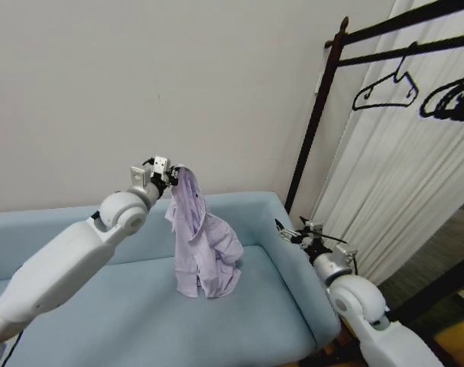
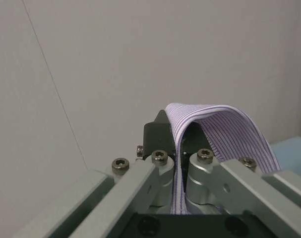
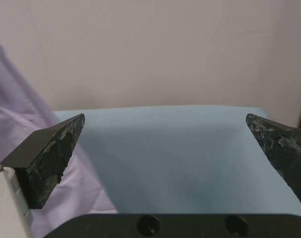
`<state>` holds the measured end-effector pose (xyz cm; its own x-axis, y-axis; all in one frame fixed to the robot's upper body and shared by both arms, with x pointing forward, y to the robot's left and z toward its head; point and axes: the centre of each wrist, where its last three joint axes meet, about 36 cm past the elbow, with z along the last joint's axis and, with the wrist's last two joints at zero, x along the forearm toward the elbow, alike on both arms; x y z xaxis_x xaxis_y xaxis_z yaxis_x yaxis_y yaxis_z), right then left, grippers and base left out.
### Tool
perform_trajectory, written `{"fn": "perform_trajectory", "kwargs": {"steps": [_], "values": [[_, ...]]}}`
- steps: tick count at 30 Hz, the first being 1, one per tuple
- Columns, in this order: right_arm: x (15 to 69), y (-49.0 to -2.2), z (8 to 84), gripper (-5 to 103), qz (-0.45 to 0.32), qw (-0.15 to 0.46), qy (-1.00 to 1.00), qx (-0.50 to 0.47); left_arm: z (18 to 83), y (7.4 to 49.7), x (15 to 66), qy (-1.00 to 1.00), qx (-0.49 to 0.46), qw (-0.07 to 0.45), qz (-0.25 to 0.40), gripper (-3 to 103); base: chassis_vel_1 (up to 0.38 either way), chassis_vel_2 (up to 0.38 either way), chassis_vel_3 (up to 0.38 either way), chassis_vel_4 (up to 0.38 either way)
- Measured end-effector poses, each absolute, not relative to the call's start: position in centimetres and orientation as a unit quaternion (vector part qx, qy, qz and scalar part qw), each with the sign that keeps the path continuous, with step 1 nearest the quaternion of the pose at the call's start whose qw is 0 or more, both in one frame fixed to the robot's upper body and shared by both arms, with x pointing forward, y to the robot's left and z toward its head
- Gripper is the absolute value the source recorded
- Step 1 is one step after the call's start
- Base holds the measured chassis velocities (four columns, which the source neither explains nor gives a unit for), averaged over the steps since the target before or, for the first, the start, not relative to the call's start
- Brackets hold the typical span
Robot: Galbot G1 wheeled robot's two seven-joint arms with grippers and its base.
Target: Pick up the clothes from the sofa and hang them on the clothes hanger.
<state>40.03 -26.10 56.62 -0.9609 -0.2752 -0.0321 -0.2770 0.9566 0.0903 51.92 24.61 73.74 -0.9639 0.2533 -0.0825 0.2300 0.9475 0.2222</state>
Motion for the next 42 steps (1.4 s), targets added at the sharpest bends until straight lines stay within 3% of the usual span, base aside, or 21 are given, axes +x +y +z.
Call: {"fn": "perform_trajectory", "kwargs": {"steps": [10,18,29,42], "values": [[41.5,-16.0,59.8,100,0.13,-0.042,0.956,-0.259,74.7,22.9,52.5,0.985,0.122,0.053,0.109,1,0.0,0.0,0.0,0.0],[42.6,-9.1,58.6,103,0.156,-0.09,0.937,-0.3,74.5,22.3,53.0,0.986,0.118,0.047,0.11,1,0.0,0.0,0.0,0.0],[45.6,-2.0,59.4,90,0.169,-0.112,0.944,-0.259,75.3,22.5,53.0,0.988,0.109,0.052,0.101,1,0.0,0.0,0.0,0.0],[49.1,2.1,58.9,79,0.157,-0.116,0.959,-0.205,76.4,23.2,52.3,0.989,0.107,0.06,0.086,1,0.0,0.0,0.0,0.0]]}}
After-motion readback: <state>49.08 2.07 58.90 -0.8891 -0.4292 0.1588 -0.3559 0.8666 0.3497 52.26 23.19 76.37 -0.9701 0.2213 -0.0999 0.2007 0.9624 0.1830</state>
